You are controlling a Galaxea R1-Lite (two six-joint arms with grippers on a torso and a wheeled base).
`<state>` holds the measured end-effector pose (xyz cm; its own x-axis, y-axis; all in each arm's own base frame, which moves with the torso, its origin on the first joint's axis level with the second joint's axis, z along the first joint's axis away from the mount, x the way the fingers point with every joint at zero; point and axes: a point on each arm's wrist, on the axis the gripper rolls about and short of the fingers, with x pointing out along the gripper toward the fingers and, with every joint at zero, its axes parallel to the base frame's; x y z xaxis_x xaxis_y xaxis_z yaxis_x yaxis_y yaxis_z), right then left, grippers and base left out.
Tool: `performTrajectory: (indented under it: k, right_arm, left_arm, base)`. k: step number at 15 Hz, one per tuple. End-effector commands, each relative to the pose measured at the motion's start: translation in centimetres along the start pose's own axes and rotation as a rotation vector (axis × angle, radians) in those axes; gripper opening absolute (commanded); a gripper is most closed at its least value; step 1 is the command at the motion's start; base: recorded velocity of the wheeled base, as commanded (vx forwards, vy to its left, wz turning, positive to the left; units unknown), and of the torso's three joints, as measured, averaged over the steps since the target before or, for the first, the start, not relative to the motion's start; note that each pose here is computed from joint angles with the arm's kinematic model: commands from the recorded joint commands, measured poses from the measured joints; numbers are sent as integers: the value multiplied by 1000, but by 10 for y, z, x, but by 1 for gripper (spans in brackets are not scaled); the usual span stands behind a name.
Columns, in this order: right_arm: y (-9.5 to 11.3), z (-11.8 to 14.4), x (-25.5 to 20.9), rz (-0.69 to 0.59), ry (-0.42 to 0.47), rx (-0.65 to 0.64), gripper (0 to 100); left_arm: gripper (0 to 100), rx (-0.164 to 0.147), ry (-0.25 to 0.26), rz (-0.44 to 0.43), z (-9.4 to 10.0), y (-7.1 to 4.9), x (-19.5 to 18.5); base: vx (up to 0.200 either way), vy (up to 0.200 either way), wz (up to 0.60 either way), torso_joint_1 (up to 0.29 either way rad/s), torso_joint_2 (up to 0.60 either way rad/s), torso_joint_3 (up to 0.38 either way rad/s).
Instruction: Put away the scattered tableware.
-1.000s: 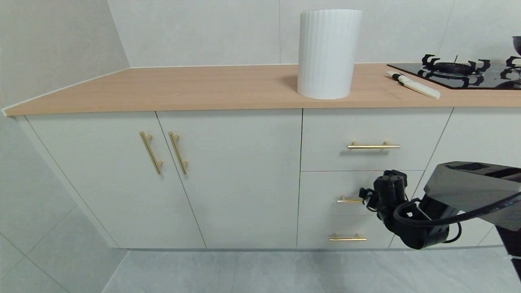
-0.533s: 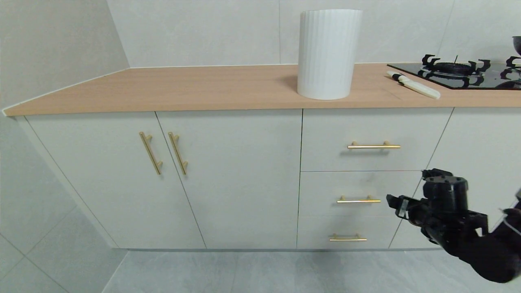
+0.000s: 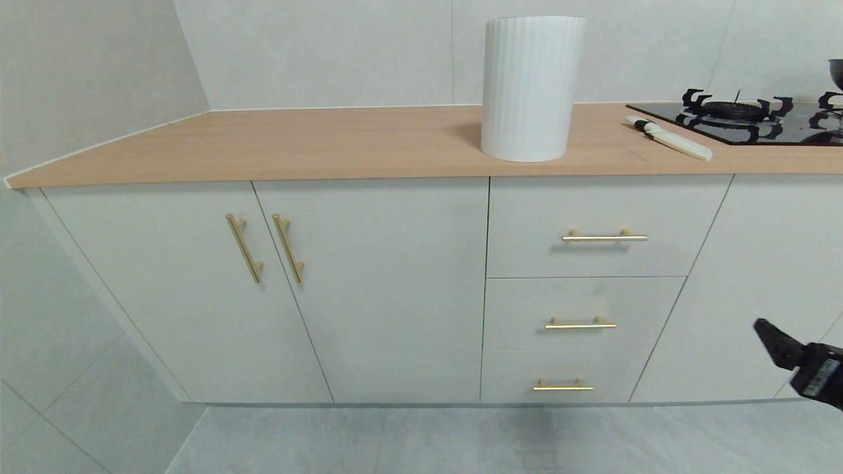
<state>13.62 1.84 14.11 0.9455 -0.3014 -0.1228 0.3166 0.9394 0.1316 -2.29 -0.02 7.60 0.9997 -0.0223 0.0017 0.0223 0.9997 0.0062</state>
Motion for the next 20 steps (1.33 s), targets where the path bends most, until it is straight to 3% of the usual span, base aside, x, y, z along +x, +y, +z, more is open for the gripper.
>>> performTrajectory:
  k: [1,3,6,10,13,14,16,20]
  right_arm:
    - [-45,7,-62,-118,-204,-15,100]
    - [-63,-1,-101,-156,-273,-68,100]
    - [-79,-12,-142,-87,-336,-104,100]
    - [-83,-23,-157,-44,-386,-117,100]
    - [-80,-45,-145,81,-307,-160,100]
    - [-78,-60,-138,153,-244,-181,100]
    - [-76,-65,-138,276,-183,-131,100]
    - [-76,-73,-137,325,-101,-150,100]
  left_arm:
    - [100,0,2,-1,0,0,0]
    - [100,0,2,-1,0,0,0]
    - [100,0,2,-1,0,0,0]
    - [100,0,2,-1,0,0,0]
    - [100,0,2,1,0,0,0]
    - [100,0,2,1,0,0,0]
    - [100,0,2,1,0,0,0]
    - [100,0,2,-1,0,0,0]
  base:
    - [0,0,0,0,0,0]
    - [0,0,0,0,0,0]
    - [0,0,0,0,0,0]
    - [0,0,0,0,0,0]
    - [0,0,0,0,0,0]
    - [0,0,0,0,0,0]
    - [0,0,0,0,0,0]
    - [0,0,0,0,0,0]
